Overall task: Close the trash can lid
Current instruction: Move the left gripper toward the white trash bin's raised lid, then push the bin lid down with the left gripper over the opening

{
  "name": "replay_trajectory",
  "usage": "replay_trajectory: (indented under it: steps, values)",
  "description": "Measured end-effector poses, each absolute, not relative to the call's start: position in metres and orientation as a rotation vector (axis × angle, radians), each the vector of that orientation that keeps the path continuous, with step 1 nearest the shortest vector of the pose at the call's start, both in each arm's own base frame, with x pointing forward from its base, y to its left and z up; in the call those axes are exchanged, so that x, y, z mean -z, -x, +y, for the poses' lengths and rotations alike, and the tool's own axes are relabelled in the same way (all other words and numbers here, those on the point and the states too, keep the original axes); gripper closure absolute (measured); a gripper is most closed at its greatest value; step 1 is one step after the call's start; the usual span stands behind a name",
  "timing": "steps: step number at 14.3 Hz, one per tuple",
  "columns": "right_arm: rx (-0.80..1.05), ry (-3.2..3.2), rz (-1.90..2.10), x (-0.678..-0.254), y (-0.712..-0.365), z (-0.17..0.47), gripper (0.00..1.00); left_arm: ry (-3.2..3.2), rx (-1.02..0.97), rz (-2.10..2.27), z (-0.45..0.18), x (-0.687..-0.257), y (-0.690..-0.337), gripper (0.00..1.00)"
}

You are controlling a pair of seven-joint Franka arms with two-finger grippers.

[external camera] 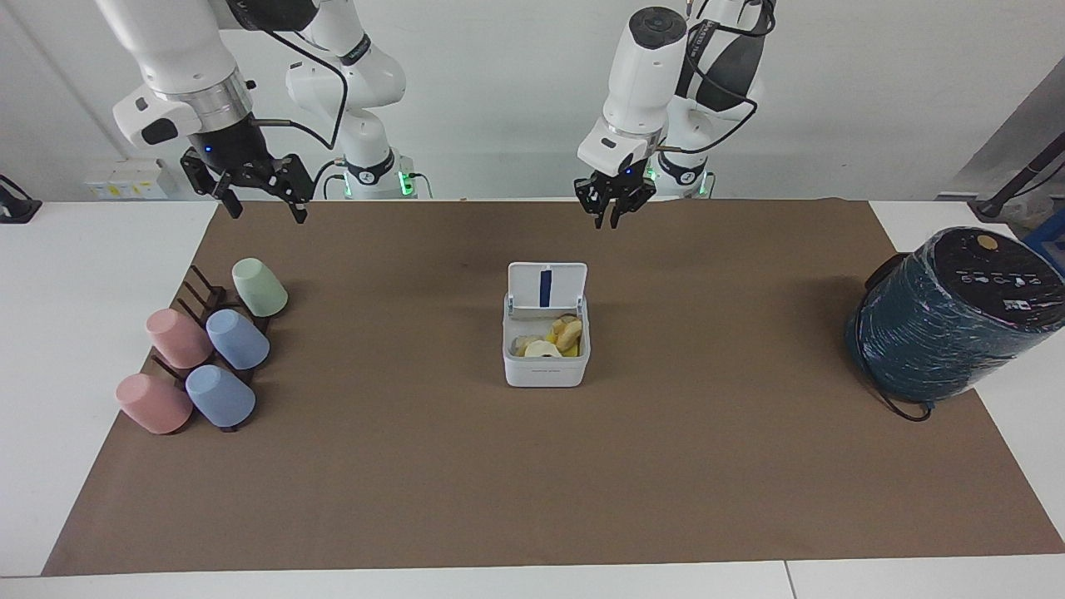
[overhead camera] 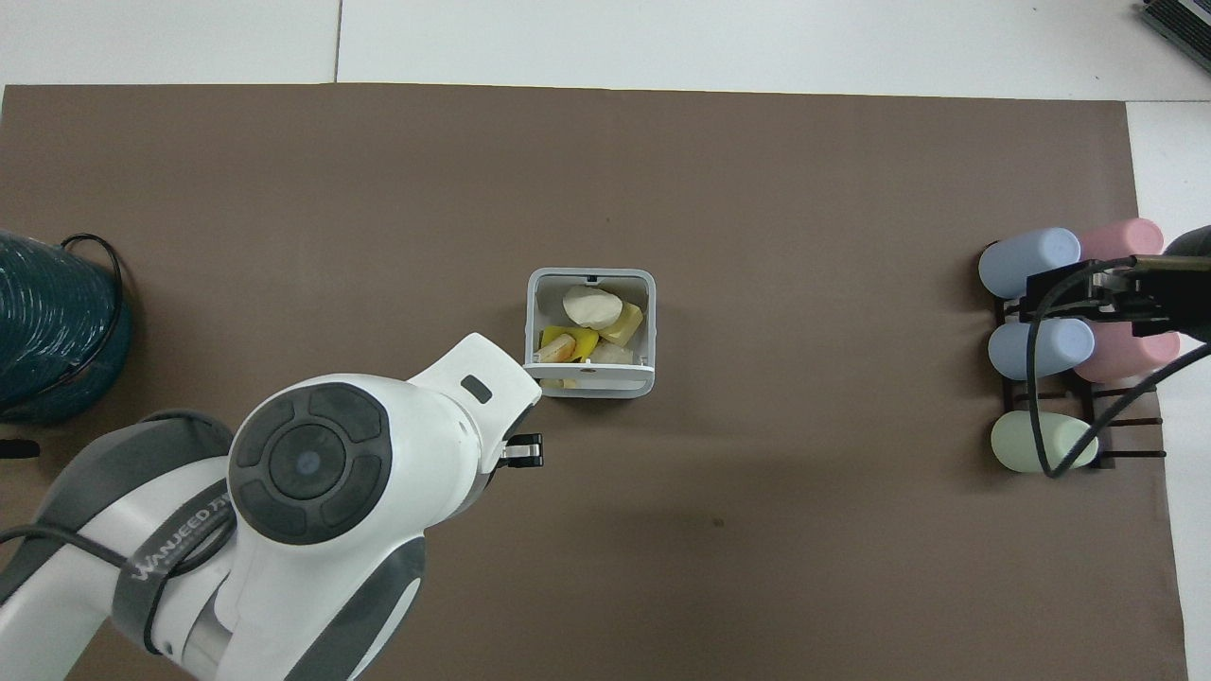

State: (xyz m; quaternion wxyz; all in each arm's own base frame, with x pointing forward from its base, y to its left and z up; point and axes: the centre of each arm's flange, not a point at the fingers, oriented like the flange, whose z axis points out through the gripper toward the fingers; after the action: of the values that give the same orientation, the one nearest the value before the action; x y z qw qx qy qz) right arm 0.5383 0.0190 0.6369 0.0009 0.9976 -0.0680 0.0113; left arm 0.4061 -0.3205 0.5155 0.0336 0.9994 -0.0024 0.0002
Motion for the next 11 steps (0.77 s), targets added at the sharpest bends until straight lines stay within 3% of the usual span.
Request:
replay_trajectory:
  steps: [5,11]
  values:
    - [-0.035,-3.132,-0.214,-0.637,-0.538,0.019,0.00,-3.036,-0.050,0.033,-0.347,-0.506,-0.390,0.78]
    - [-0.035,-3.132,-0.214,-0.637,-0.538,0.019,0.00,-2.936,-0.170,0.172,-0.364,-0.484,-0.412,0.90]
